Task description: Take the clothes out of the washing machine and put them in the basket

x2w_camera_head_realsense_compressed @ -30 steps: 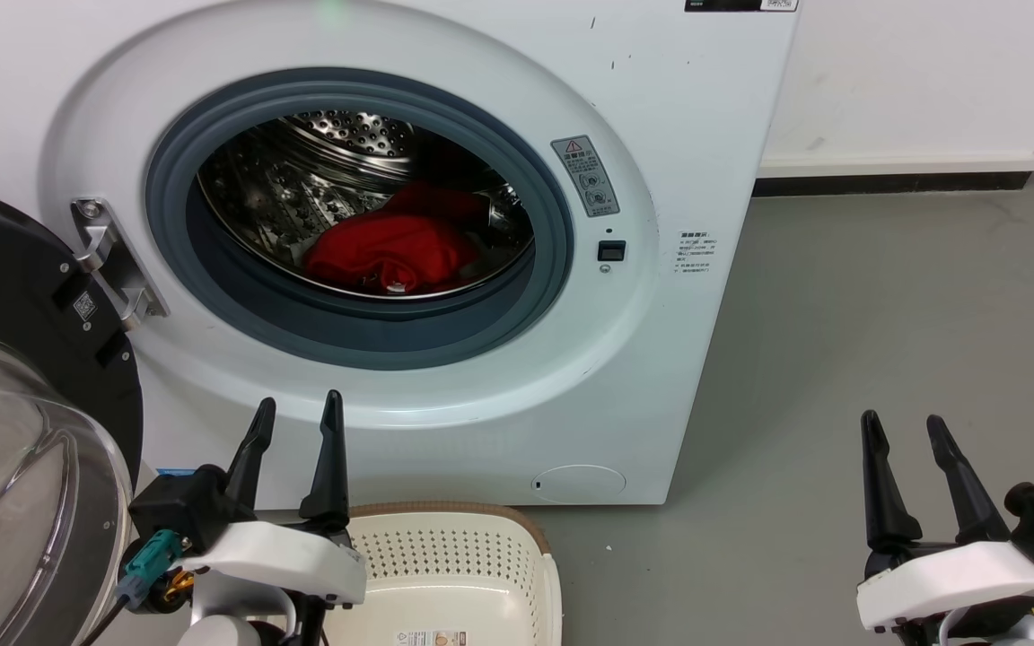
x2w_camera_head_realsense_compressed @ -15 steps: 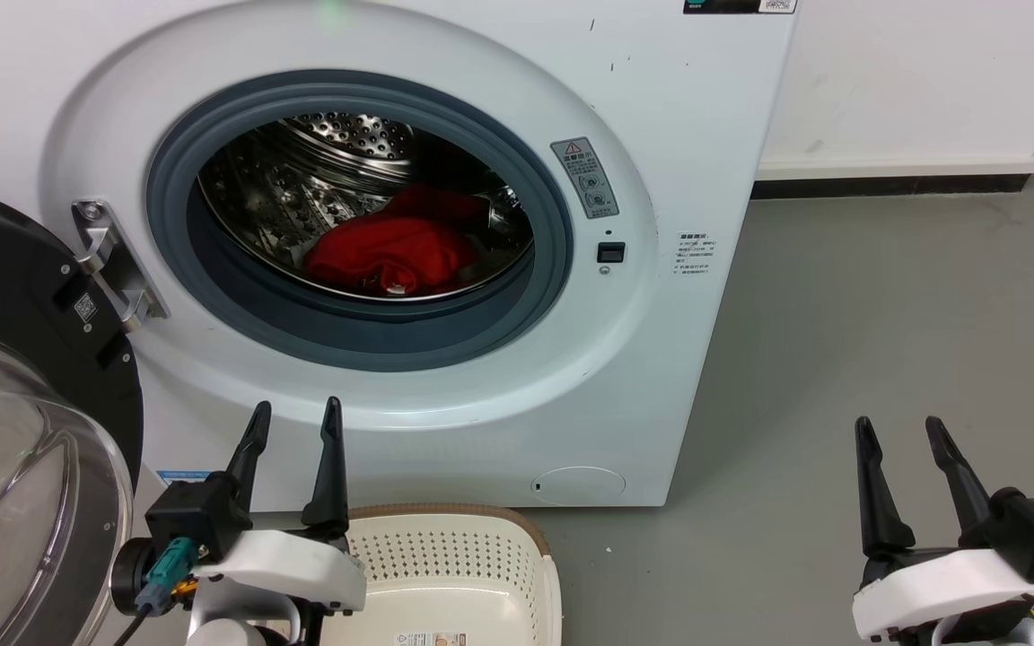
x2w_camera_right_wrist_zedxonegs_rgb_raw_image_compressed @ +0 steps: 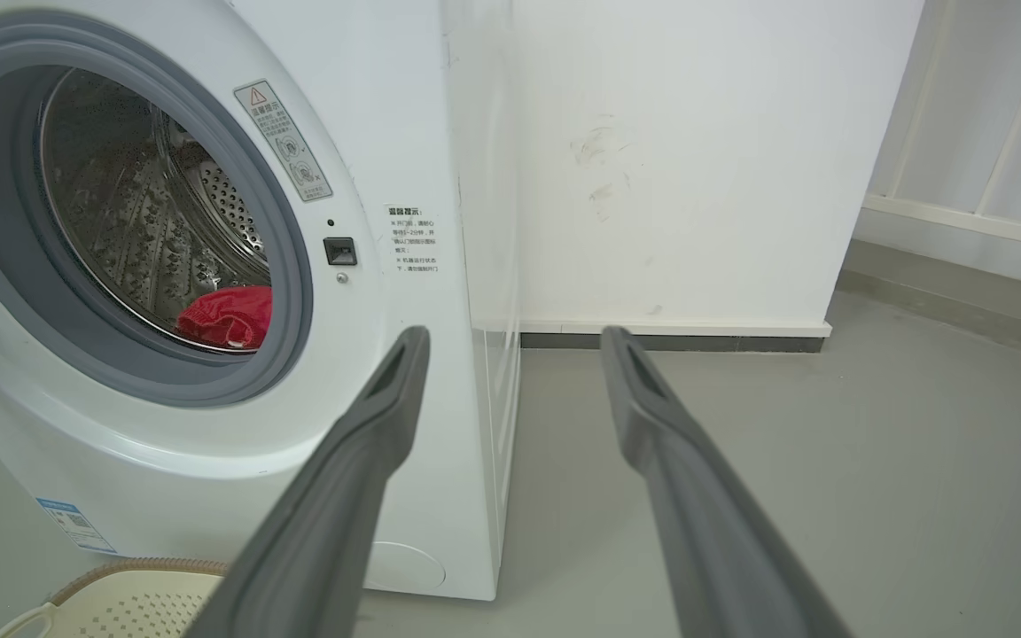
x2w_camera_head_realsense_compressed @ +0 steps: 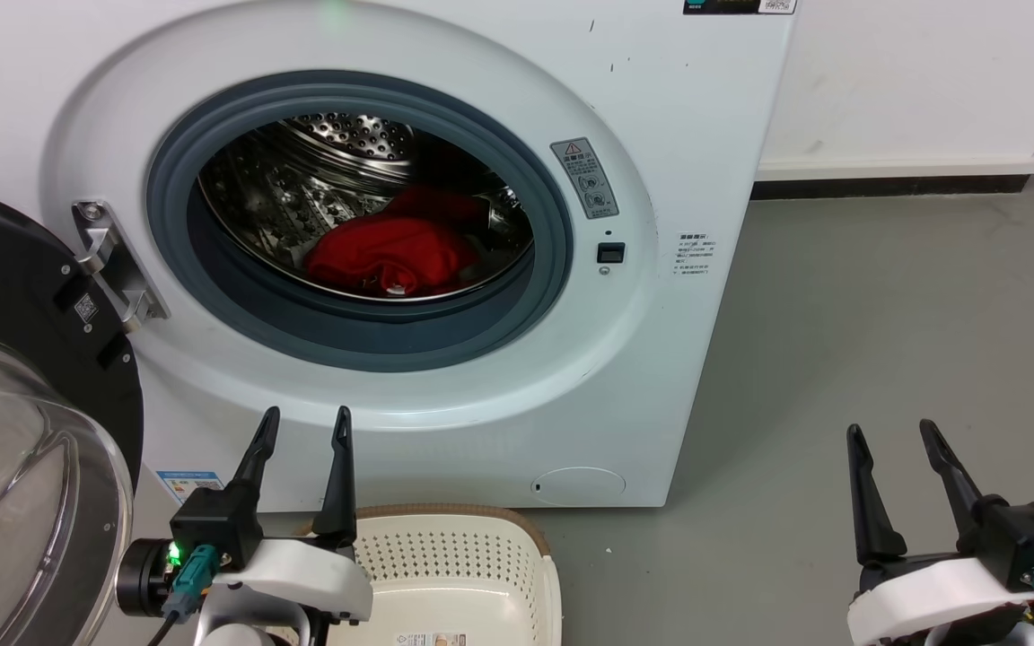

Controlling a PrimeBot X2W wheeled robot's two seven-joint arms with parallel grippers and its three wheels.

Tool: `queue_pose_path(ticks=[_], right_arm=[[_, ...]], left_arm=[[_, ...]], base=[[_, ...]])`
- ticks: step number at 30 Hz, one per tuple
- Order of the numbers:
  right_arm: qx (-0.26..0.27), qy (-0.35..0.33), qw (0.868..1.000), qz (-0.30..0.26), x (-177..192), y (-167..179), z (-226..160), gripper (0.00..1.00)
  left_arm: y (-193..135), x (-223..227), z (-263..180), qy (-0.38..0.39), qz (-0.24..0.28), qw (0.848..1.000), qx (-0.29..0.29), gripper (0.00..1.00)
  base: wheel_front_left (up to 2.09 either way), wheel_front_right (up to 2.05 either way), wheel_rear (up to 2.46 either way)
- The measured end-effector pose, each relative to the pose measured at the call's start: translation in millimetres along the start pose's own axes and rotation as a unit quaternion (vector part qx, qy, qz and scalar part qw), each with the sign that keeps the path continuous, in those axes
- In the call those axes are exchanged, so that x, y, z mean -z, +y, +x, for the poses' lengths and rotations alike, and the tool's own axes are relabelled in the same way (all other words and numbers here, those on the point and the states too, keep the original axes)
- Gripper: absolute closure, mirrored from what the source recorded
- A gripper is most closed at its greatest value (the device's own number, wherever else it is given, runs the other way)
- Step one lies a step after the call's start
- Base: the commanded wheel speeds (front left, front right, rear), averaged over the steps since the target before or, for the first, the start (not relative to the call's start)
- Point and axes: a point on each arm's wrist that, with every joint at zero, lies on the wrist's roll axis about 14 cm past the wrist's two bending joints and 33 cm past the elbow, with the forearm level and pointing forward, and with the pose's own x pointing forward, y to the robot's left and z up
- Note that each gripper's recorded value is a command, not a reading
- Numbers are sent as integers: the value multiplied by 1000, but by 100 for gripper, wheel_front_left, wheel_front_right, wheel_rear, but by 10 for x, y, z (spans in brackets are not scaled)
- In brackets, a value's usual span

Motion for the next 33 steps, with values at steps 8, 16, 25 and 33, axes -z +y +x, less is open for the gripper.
queue_pose_path(ticks=[8, 16, 25, 33], right_arm=[[-5, -2, 1000, -26, 1, 13, -10, 0], [-12, -3, 999, -45, 14, 45, -27, 0], [-14, 1, 999, -44, 43, 57, -23, 0], [-16, 2, 999, -42, 51, 67, -19, 0]], left_arm=[[-9, 1, -2, -4, 24, 1000, 4, 0], [-9, 31, -16, -2, 45, 999, 5, 0], [31, 68, -33, 4, 42, 999, 0, 0], [48, 80, -46, 6, 41, 999, -4, 0]], base=[[0, 0, 0], [0, 0, 0], [0, 0, 0], [0, 0, 0]])
